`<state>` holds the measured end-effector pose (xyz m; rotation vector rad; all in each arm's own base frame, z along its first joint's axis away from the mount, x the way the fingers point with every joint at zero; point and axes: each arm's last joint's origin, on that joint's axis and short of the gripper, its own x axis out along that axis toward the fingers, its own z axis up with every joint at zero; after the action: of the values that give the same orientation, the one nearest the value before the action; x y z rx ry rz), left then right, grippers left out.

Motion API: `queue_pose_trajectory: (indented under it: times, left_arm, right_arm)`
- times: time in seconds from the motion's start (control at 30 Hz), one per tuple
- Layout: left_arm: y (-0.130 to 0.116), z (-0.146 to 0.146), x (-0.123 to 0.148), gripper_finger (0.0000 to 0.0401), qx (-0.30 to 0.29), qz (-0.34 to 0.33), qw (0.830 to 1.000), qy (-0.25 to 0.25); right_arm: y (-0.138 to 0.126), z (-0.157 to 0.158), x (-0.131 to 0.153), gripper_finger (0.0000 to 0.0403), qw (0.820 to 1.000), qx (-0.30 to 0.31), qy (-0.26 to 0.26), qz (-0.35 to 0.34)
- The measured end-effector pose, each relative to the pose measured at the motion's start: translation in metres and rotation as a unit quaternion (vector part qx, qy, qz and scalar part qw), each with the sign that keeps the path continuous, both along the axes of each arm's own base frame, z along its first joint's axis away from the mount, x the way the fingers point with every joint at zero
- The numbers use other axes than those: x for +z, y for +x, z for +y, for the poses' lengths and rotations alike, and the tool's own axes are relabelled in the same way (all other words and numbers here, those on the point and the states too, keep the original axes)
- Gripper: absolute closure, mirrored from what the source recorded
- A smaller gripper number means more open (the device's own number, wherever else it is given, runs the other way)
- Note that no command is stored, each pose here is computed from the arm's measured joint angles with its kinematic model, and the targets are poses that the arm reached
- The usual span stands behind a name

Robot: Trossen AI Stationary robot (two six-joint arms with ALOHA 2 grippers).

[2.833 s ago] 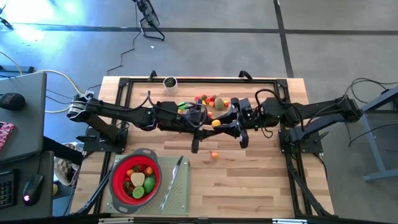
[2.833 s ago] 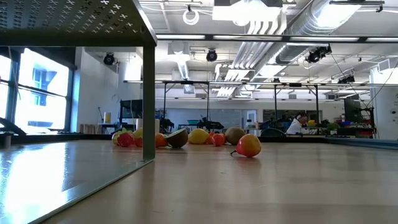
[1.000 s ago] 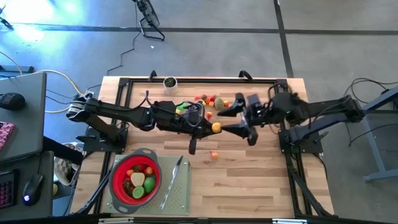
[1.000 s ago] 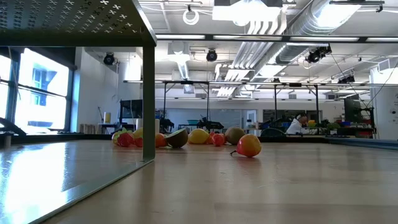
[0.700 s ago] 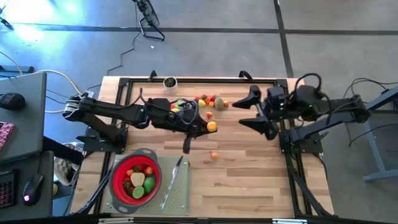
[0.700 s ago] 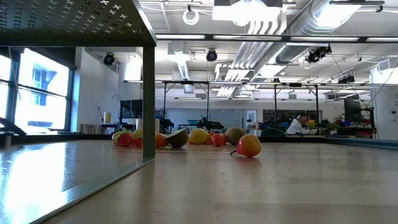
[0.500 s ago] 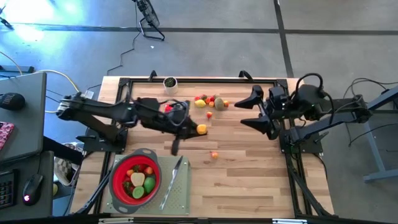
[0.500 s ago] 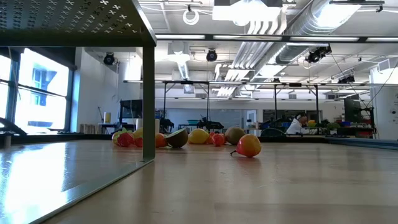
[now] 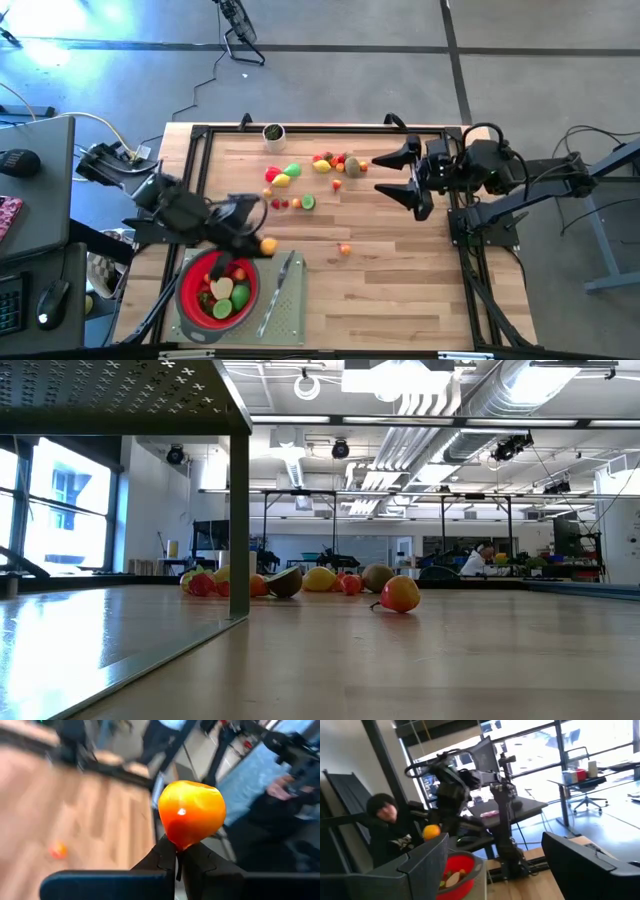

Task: Pick & Place Fruit
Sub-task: Put the pear into the red strainer bowl on the shelf

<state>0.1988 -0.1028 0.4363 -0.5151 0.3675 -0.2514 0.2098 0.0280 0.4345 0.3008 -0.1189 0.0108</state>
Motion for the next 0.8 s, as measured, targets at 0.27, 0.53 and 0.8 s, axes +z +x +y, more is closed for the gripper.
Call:
queue_pose_trajectory:
  times: [0.27, 0.53, 0.8]
  left_arm:
    - [-0.039, -0.026, -0.024, 0.0393, -0.037, 0.208, 0.973, -0.091]
    - [-0.069, -0.039, -0.047, 0.0393, -0.005, 0.397, 0.911, -0.116]
    - [-0.08, -0.041, -0.052, 0.0393, 0.02, 0.446, 0.887, -0.118]
  right_arm:
    - [0.0, -0.001, -0.002, 0.0092, 1.0, -0.017, -0.01, 0.012]
    - [0.0, -0.002, -0.003, 0.0092, 0.999, -0.033, -0.01, 0.018]
    - [0.0, -0.002, -0.003, 0.0092, 0.999, -0.035, -0.01, 0.018]
